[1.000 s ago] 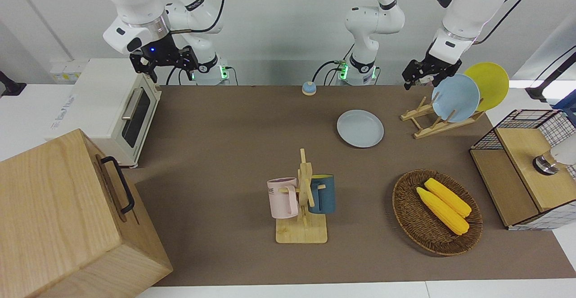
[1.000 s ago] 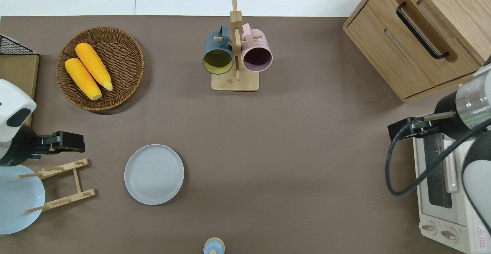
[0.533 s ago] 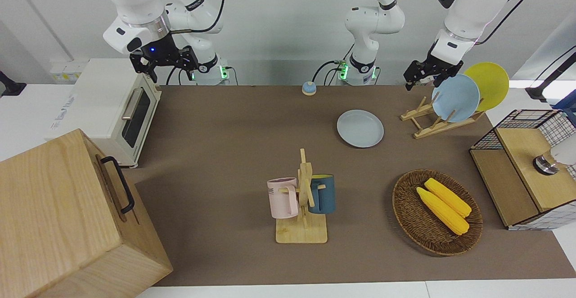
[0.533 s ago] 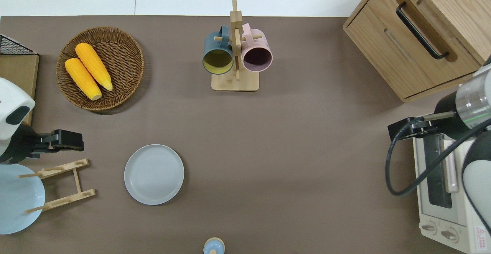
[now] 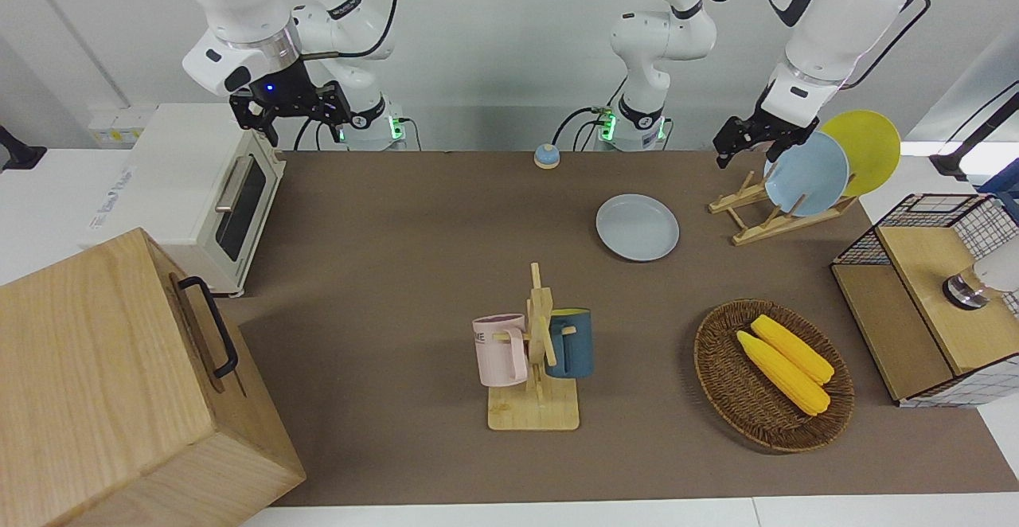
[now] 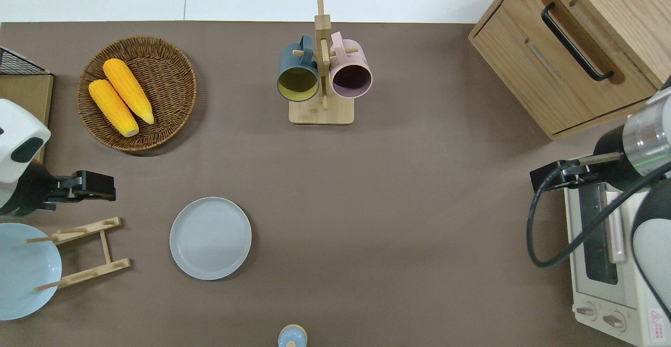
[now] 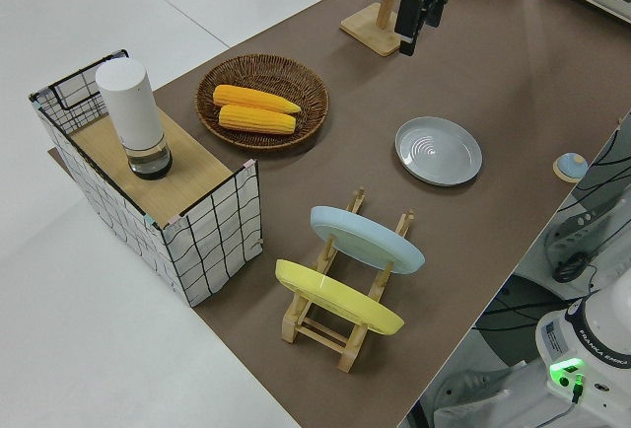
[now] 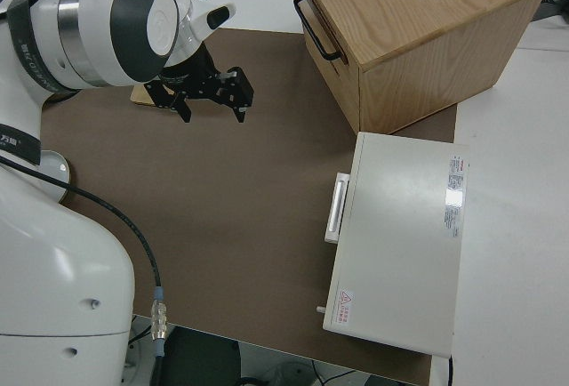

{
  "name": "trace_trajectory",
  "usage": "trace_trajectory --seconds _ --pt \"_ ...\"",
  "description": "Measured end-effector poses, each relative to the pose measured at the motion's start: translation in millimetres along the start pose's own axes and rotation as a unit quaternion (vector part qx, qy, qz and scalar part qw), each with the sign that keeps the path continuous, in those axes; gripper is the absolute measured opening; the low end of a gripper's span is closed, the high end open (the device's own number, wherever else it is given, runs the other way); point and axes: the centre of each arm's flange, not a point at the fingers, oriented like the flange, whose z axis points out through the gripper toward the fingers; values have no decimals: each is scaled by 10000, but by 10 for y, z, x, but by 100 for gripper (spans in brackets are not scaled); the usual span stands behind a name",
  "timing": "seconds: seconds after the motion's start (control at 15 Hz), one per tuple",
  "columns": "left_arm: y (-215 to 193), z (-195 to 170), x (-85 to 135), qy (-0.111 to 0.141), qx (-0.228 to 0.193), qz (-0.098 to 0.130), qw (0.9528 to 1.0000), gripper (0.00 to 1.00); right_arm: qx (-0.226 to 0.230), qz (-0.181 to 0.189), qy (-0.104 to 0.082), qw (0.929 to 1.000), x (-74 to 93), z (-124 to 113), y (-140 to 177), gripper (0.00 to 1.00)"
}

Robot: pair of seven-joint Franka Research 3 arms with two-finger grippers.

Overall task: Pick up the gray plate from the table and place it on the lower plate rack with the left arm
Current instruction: 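Reach the left gripper out to the rim of the gray plate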

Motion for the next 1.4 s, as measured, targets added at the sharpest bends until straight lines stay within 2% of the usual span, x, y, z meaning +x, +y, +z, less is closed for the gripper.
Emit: trace_trajectory --seconds 0.13,0.33,0.6,1.07,1.4 --pt "39 105 34 -48 15 29 10000 100 0 0 0 10000 0 0 0 99" --pt "114 406 86 100 5 90 9999 100 0 0 0 10000 0 0 0 99" --pt "115 832 8 192 -12 106 9998 100 0 0 0 10000 0 0 0 99" --pt "53 1661 -226 -112 31 82 9999 100 0 0 0 10000 0 0 0 99" --pt "34 2041 -319 -443 89 52 9990 100 0 0 0 10000 0 0 0 99"
